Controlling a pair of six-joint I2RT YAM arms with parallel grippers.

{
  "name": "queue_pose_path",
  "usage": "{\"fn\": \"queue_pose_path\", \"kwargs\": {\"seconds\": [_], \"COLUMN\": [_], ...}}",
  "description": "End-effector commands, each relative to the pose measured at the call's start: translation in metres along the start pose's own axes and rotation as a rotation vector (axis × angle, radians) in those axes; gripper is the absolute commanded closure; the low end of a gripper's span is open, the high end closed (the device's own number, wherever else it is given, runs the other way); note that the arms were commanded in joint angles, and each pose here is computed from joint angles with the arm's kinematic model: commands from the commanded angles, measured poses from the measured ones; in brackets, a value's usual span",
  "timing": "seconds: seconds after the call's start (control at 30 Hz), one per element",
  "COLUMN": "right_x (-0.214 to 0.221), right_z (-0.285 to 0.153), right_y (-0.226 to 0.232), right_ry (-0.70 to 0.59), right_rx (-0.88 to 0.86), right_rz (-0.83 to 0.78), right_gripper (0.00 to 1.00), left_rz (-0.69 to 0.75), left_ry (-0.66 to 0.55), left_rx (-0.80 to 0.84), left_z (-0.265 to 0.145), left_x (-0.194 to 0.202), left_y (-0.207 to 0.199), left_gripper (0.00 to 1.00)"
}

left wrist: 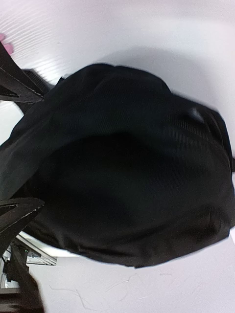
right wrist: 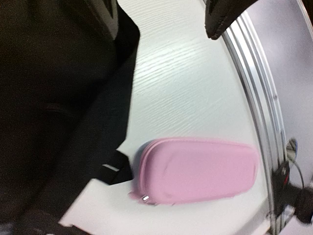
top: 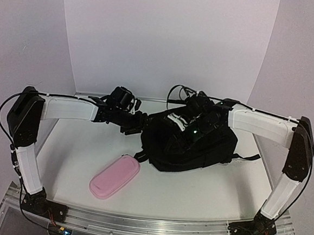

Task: Pack the student bag
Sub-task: Adjust the student bag at the center of the board.

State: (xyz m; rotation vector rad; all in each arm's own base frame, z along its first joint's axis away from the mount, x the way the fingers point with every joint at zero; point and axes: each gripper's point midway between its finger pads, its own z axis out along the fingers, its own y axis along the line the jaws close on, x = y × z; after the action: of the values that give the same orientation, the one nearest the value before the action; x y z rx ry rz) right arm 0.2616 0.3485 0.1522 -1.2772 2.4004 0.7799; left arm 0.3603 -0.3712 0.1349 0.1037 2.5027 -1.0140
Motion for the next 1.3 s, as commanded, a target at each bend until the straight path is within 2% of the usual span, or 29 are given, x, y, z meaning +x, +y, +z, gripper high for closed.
{"fn": "queue_pose_path", "kwargs": {"seconds": [0.0, 0.13, 0.27, 0.33, 0.47, 0.57, 0.63, 0.73, 0.87, 0.97, 1.03, 1.13, 1.27], "right_x": [-0.036, -0.036, -0.034, -0.029, -0.013, -0.004, 0.000, -0.003, -0.014, -0.011, -0.003, 0.011, 0.025], "right_z": [-0.029, -0.023, -0.018, -0.011, 0.003, 0.010, 0.011, 0.001, -0.031, -0.048, -0.054, -0.056, -0.058], "right_y": [-0.043, -0.066, -0.073, -0.077, -0.082, -0.081, -0.081, -0.074, -0.062, -0.059, -0.056, -0.048, -0.042], "right_ry": [-0.165, -0.167, -0.163, -0.147, -0.104, -0.087, -0.080, -0.102, -0.178, -0.206, -0.209, -0.200, -0.191], "right_rx": [0.088, 0.190, 0.217, 0.227, 0.222, 0.211, 0.207, 0.194, 0.172, 0.162, 0.144, 0.116, 0.112], "right_rz": [0.180, 0.208, 0.216, 0.225, 0.240, 0.247, 0.250, 0.237, 0.206, 0.214, 0.227, 0.226, 0.213], "right_gripper": [0.54, 0.64, 0.67, 0.68, 0.69, 0.70, 0.70, 0.68, 0.60, 0.57, 0.56, 0.54, 0.54], "left_rz": [0.022, -0.060, -0.096, -0.102, -0.130, -0.125, -0.069, 0.058, 0.316, 0.489, 0.551, 0.601, 0.616], "left_ry": [-0.077, -0.053, -0.033, -0.024, 0.022, 0.016, -0.005, -0.052, -0.099, -0.021, 0.047, 0.159, 0.232], "left_rx": [-0.110, -0.196, -0.314, -0.320, -0.394, -0.396, -0.318, -0.233, -0.070, -0.019, -0.012, 0.014, 0.047], "left_z": [-0.027, -0.010, 0.010, 0.018, 0.031, 0.029, 0.025, 0.004, -0.032, -0.037, -0.031, -0.013, 0.005], "left_x": [-0.007, 0.010, 0.021, 0.023, 0.036, 0.035, 0.032, 0.022, 0.012, 0.017, 0.024, 0.039, 0.048], "left_y": [-0.022, -0.019, -0.019, -0.025, -0.015, -0.015, -0.029, -0.047, -0.085, -0.101, -0.101, -0.095, -0.096], "left_gripper": [0.29, 0.26, 0.25, 0.25, 0.31, 0.41, 0.42, 0.38, 0.30, 0.33, 0.36, 0.39, 0.46]}}
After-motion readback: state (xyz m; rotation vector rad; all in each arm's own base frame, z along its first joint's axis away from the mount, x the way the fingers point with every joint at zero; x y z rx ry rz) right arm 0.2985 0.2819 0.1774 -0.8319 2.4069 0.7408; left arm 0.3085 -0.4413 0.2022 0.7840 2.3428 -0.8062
